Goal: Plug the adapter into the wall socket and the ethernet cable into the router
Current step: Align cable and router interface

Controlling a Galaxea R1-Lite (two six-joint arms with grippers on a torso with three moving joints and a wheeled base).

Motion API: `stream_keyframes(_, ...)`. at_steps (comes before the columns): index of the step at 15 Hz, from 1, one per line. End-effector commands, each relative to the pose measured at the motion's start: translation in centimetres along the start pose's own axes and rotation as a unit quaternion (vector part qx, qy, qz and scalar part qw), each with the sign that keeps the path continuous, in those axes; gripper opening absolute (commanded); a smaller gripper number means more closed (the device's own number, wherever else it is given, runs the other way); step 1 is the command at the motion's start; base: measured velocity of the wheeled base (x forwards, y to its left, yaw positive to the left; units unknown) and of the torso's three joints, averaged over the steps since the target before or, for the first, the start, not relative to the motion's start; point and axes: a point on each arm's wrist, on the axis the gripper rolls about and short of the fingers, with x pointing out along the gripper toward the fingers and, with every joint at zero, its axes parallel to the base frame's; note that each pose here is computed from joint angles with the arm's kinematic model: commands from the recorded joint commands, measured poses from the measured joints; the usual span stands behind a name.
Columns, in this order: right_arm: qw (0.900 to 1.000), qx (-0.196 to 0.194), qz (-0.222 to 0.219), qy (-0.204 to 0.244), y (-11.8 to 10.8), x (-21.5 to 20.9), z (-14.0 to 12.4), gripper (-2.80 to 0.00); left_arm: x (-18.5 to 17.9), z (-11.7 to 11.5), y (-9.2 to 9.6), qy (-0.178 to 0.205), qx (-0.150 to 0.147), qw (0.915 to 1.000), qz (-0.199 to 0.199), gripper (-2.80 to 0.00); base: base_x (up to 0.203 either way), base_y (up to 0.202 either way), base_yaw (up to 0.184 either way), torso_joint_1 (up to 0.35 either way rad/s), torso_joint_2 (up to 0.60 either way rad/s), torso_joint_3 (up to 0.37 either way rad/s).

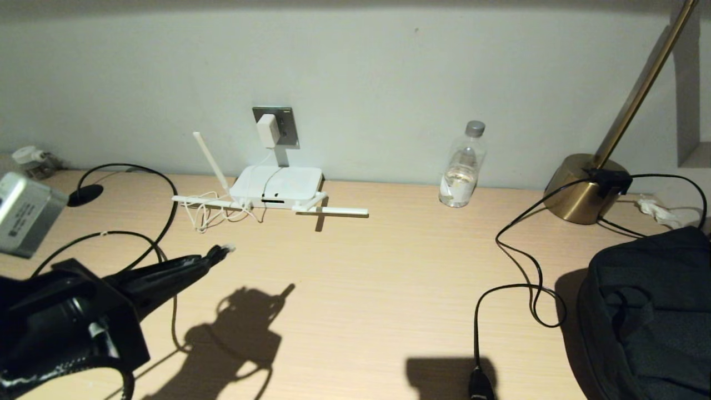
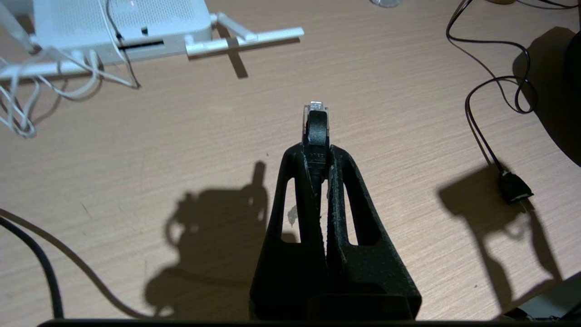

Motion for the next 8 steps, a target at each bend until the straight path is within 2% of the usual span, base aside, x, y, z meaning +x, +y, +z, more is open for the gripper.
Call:
stream_keyframes(1,0.996,0.014,-0.034,-0.086,0.0,-1.2,-0.4,-2.80,0.3,-1.0,0.0,0.010,-0.007,0.9999,0.005,-2.80,0.000,0.000,0.000,0.000,0.00,0.000)
stream_keyframes(5,0.980,0.008,-0.050,-0.192,0.3,-2.6,-1.4,-2.80,1.5,-2.5,0.2,-0.004,-0.042,0.9977,0.053,-2.80,0.000,0.000,0.000,0.000,0.00,0.000)
stream_keyframes(8,0.979,0.007,-0.055,-0.194,0.3,-2.6,-1.4,-2.80,3.0,-3.5,0.2,-0.001,-0.046,0.9972,0.058,-2.80,0.000,0.000,0.000,0.000,0.00,0.000)
